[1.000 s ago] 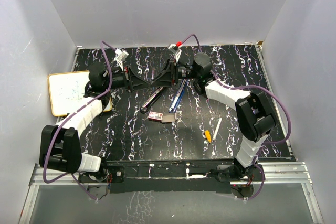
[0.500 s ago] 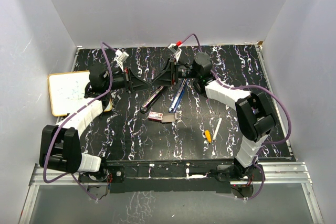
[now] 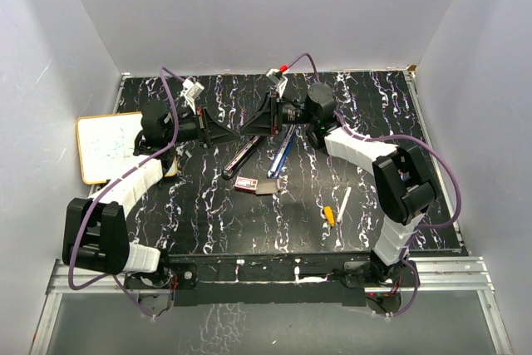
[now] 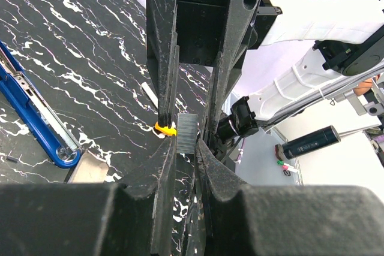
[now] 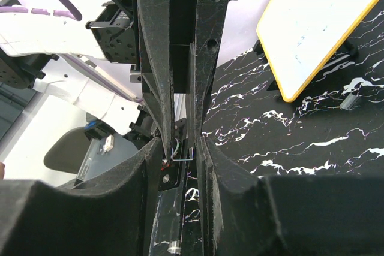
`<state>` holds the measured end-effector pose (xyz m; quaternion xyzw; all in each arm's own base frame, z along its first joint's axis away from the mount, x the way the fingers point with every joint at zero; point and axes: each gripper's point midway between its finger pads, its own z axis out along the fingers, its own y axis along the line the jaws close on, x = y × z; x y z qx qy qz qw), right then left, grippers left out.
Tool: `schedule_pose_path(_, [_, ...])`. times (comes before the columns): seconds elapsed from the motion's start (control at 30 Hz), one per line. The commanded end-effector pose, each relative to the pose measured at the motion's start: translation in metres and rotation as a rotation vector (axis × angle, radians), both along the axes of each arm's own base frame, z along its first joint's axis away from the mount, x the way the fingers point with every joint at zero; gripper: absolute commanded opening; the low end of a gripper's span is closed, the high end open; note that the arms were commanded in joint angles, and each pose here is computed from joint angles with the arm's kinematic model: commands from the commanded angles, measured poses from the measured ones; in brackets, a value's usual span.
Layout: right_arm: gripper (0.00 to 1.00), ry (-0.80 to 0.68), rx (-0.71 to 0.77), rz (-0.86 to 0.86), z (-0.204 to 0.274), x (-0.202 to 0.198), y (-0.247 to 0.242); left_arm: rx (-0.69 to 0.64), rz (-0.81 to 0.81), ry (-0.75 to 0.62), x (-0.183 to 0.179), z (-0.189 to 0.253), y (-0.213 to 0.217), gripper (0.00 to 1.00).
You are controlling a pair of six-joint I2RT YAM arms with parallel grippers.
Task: Load the staples into the stapler
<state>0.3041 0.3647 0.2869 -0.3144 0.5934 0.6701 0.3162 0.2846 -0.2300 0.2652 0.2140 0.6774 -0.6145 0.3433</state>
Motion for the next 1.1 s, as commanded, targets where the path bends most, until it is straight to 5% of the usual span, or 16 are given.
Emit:
schedule_pose_path(0.0, [0.32,-0.091,0.045,-0.003,0.021,0.002,-0.001,-0.006,-0.031,-0.044,-0.008,0.004,-0.001,0.0])
schedule_pose_path(1.07, [0.36,-0.062,0.018,-0.009,0.002,0.003,-0.001,-0.015,-0.037,-0.059,-0.01,0.008,-0.001,0.0])
